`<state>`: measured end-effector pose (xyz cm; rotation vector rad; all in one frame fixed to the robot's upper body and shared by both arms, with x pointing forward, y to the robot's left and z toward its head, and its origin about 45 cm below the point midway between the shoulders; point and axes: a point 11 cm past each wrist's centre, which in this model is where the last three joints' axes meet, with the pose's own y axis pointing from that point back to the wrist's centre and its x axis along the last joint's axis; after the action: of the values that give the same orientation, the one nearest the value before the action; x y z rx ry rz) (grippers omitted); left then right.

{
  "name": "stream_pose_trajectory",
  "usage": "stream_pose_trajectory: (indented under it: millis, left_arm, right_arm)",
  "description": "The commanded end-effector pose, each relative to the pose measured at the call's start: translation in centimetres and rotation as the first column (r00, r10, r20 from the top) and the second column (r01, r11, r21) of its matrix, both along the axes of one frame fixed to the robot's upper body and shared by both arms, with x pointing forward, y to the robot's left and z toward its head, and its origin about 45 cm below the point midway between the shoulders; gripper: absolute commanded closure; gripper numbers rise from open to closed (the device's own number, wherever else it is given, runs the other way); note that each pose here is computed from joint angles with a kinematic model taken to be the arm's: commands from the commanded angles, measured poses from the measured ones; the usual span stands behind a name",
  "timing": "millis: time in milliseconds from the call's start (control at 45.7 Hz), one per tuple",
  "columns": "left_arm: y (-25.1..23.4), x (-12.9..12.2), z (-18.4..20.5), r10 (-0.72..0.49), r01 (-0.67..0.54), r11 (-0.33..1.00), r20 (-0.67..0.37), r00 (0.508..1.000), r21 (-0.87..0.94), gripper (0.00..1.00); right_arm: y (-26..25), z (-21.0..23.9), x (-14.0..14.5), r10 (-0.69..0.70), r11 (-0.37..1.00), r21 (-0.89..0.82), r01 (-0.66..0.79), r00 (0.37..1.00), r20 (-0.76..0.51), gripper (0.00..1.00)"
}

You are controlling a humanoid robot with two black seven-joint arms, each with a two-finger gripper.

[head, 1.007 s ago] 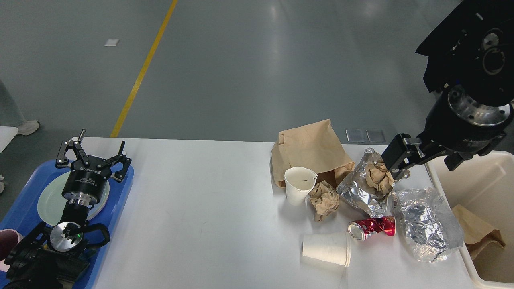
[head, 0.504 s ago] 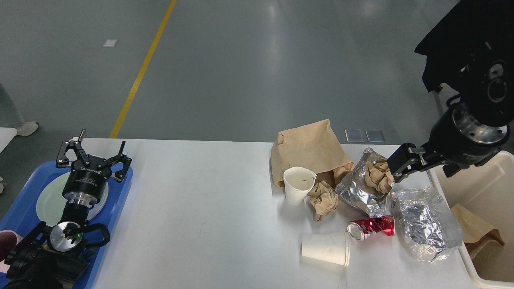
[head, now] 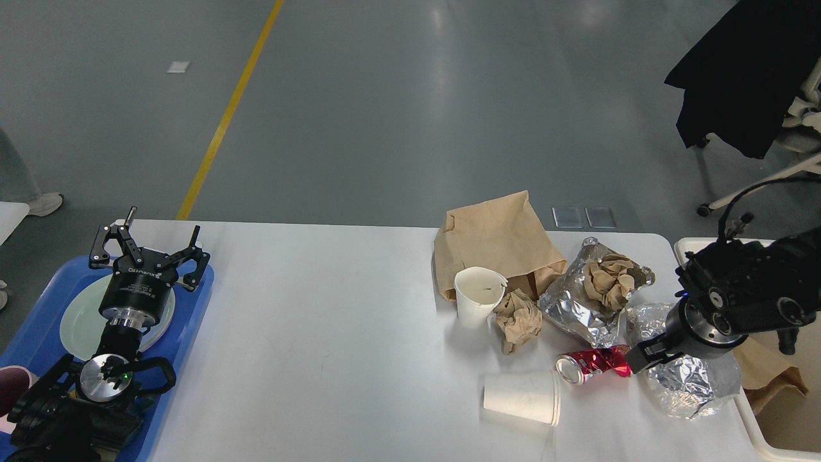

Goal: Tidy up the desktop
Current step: 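Lower the right gripper onto the crumpled foil beside the can, then grasp the crumpled foil and drop it into the white bin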

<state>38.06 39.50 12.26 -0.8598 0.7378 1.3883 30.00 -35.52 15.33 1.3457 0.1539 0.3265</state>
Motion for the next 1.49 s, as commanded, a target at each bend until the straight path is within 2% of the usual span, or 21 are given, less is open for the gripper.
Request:
stream_pose_trajectory:
  millis: [0, 394, 526, 591, 723, 810, 854, 985, 1029, 1051, 1073, 1161, 1182, 1336, 1467]
  left_arm:
    - [0.0, 0.1, 0.1, 0.000, 0.000, 1.000, 0.002, 1.000, 0.000, 0.04]
    - [0.0, 0.1, 0.1, -0.002, 0.002, 1.000, 0.001, 1.000, 0.001, 0.04]
    - [0.0, 0.1, 0.1, -0.002, 0.002, 1.000, 0.001, 1.000, 0.001, 0.04]
    - [0.0, 0.1, 0.1, -0.002, 0.002, 1.000, 0.001, 1.000, 0.001, 0.04]
    - [0.0, 0.1, 0.1, -0.002, 0.002, 1.000, 0.001, 1.000, 0.001, 0.04]
    - [0.0, 0.1, 0.1, 0.000, 0.000, 1.000, 0.002, 1.000, 0.000, 0.04]
    - [-0.1, 0.1, 0.0, -0.002, 0.002, 1.000, 0.001, 1.000, -0.001, 0.04]
    - [0.0, 0.1, 0.1, -0.002, 0.002, 1.000, 0.001, 1.000, 0.001, 0.04]
    - [0.0, 0.1, 0.1, 0.000, 0.000, 1.000, 0.002, 1.000, 0.000, 0.04]
    - [0.0, 0.1, 0.1, -0.002, 0.002, 1.000, 0.001, 1.000, 0.001, 0.04]
    - [0.0, 0.1, 0.1, -0.002, 0.002, 1.000, 0.001, 1.000, 0.001, 0.04]
    - [0.0, 0.1, 0.1, 0.000, 0.000, 1.000, 0.002, 1.000, 0.000, 0.04]
    - [0.0, 0.1, 0.1, 0.000, 0.000, 1.000, 0.002, 1.000, 0.000, 0.04]
    - [0.0, 0.0, 0.0, -0.001, 0.001, 1.000, 0.000, 1.000, 0.001, 0.04]
    - [0.0, 0.1, 0.1, -0.002, 0.002, 1.000, 0.001, 1.000, 0.001, 0.04]
  right_arm:
    - [-1.9, -3.4, -0.4, -0.025, 1.000, -0.018, 0.025, 1.000, 0.013, 0.01]
    - [-1.9, -7.5, 0.0, -0.097, 0.995, 0.018, 0.096, 0.993, 0.072, 0.02]
    - [-2.0, -7.5, 0.6, -0.104, 0.994, 0.028, 0.101, 0.988, 0.114, 0.13]
    - [-2.1, -7.7, 0.5, -0.103, 0.995, 0.031, 0.100, 0.987, 0.123, 0.14]
    - [-2.3, -8.1, 0.2, -0.105, 0.994, 0.024, 0.102, 0.987, 0.121, 0.27]
    - [-2.5, -8.4, 0.2, -0.105, 0.994, 0.021, 0.103, 0.987, 0.124, 0.28]
    - [-2.3, -8.5, 0.1, -0.098, 0.995, 0.019, 0.097, 0.988, 0.120, 0.33]
    - [-2.3, -8.4, 0.5, -0.097, 0.995, 0.016, 0.096, 0.986, 0.134, 0.35]
    - [-2.3, -8.4, 0.4, -0.101, 0.995, 0.019, 0.099, 0.986, 0.135, 0.42]
    - [-2.4, -8.5, 0.4, -0.106, 0.994, 0.019, 0.104, 0.986, 0.133, 0.59]
    - [-2.3, -8.5, 0.2, -0.109, 0.994, 0.021, 0.107, 0.985, 0.130, 0.70]
    - [-2.3, -8.9, -0.2, -0.142, 0.990, 0.029, 0.140, 0.983, 0.118, 0.97]
    - [-2.3, -8.9, -0.3, -0.150, 0.989, 0.031, 0.147, 0.982, 0.117, 1.00]
    - [-2.4, -8.9, -0.3, -0.177, 0.984, 0.039, 0.174, 0.976, 0.123, 1.00]
    - [-2.6, -8.9, -0.4, -0.253, 0.967, 0.042, 0.250, 0.959, 0.129, 1.00]
